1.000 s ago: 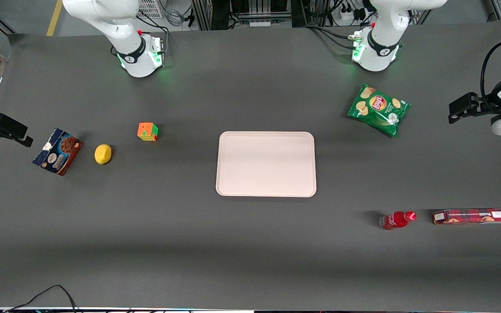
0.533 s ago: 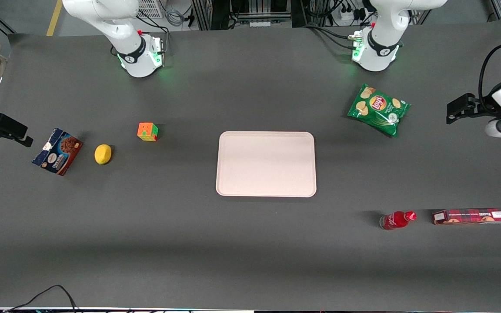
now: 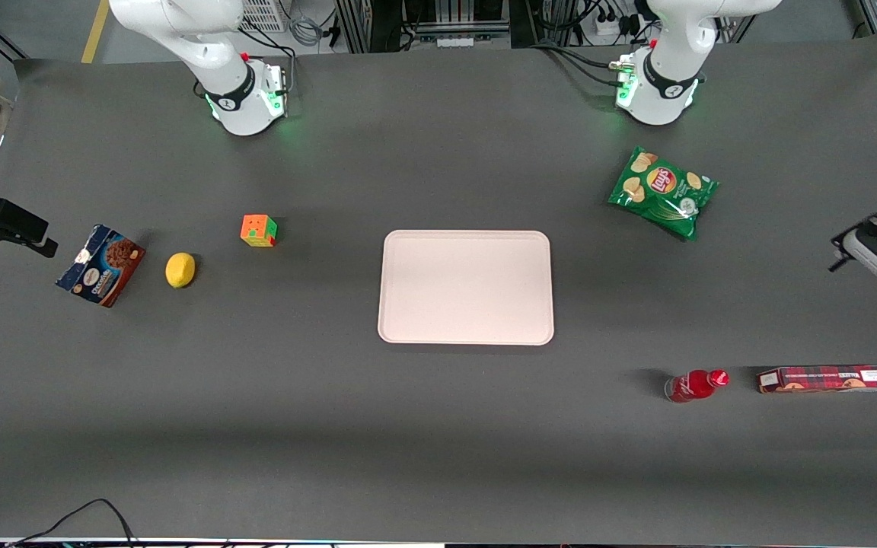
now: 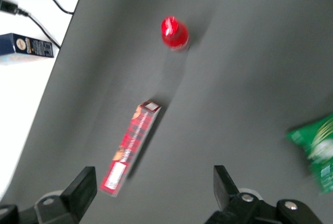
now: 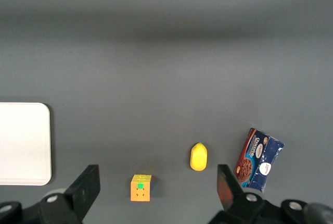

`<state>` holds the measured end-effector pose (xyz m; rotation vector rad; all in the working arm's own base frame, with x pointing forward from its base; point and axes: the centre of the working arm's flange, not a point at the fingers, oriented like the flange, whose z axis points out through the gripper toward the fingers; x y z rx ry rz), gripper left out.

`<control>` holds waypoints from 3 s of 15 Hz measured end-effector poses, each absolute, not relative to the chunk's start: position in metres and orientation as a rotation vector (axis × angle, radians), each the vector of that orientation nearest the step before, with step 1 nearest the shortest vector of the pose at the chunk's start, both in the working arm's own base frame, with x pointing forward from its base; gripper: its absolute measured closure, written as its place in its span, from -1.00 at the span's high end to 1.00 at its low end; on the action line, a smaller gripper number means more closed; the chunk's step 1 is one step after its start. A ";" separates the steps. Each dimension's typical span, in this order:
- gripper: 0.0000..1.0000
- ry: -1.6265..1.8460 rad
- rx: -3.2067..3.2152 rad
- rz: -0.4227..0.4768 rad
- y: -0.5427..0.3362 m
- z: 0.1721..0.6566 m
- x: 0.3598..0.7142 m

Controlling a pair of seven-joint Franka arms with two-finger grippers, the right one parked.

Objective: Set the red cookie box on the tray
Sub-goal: 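Lower the open left gripper over the red plaid shortbread box and close on it, then lift the shortbread box upright with the left gripper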

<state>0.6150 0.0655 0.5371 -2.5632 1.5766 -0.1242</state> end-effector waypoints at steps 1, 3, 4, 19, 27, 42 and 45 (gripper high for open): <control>1.00 1.653 -2.507 -0.109 0.083 0.524 0.618; 1.00 1.800 -2.413 -0.055 0.111 0.494 0.623; 1.00 1.851 -2.366 -0.043 0.123 0.479 0.628; 0.98 2.069 -2.255 -0.101 0.200 0.297 0.686; 0.99 2.133 -2.221 -0.127 0.230 0.253 0.687; 0.25 2.127 -2.188 -0.143 0.232 0.217 0.690; -0.33 2.127 -2.186 -0.144 0.232 0.218 0.690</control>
